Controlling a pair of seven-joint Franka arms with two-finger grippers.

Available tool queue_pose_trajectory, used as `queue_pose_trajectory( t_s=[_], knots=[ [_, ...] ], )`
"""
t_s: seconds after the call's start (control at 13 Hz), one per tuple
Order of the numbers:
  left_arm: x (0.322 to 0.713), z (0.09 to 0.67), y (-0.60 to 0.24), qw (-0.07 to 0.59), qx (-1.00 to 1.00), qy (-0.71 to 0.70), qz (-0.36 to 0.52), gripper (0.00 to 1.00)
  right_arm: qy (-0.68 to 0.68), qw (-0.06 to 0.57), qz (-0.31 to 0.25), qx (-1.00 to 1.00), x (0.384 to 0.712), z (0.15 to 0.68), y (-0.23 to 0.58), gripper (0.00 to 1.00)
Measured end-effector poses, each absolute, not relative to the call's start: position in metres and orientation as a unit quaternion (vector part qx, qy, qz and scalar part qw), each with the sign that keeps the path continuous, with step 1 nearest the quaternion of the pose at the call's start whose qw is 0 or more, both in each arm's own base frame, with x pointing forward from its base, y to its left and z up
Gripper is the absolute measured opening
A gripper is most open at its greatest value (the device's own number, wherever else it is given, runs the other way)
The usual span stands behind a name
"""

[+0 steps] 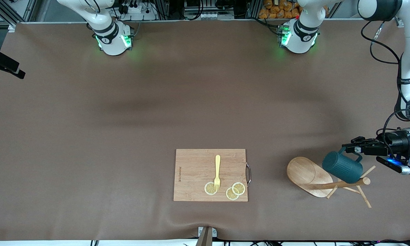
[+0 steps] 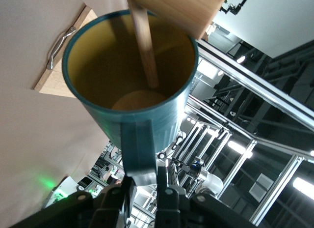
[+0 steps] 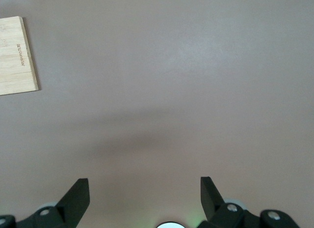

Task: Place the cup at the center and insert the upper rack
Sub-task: 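Tilt the mug and hook its handle over a mug-tree branch, then lower the mug onto the branch and open the left gripper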

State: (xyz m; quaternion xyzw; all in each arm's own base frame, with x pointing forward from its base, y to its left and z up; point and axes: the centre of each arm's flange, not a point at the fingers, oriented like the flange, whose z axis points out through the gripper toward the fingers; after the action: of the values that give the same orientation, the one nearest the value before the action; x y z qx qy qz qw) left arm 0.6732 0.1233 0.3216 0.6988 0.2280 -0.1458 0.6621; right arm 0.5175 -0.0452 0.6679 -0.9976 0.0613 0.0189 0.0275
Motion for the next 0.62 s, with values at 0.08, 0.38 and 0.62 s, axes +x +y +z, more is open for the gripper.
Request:
queue_pose_trajectory(
  t_s=[0.08,0.38,0.62],
  knots=[
    [0.673,0.316,0.121,0.667,0.696,0.221,-0.147,0.21,0.061,0.028,0.019,-0.998,0.517,0.668,-0.045,1.0],
    [0.669,0.31,0.124,0.677,0.688,0.212,-0.152,0.21,0.061,0.028,0.019,-0.998,0.517,0.668,-0.045,1.0],
    [0.668,0.308,0.129,0.681,0.691,0.199,-0.138,0.21,0.061,0.028,0.019,-0.998,0.517,0.668,-0.045,1.0]
  ],
)
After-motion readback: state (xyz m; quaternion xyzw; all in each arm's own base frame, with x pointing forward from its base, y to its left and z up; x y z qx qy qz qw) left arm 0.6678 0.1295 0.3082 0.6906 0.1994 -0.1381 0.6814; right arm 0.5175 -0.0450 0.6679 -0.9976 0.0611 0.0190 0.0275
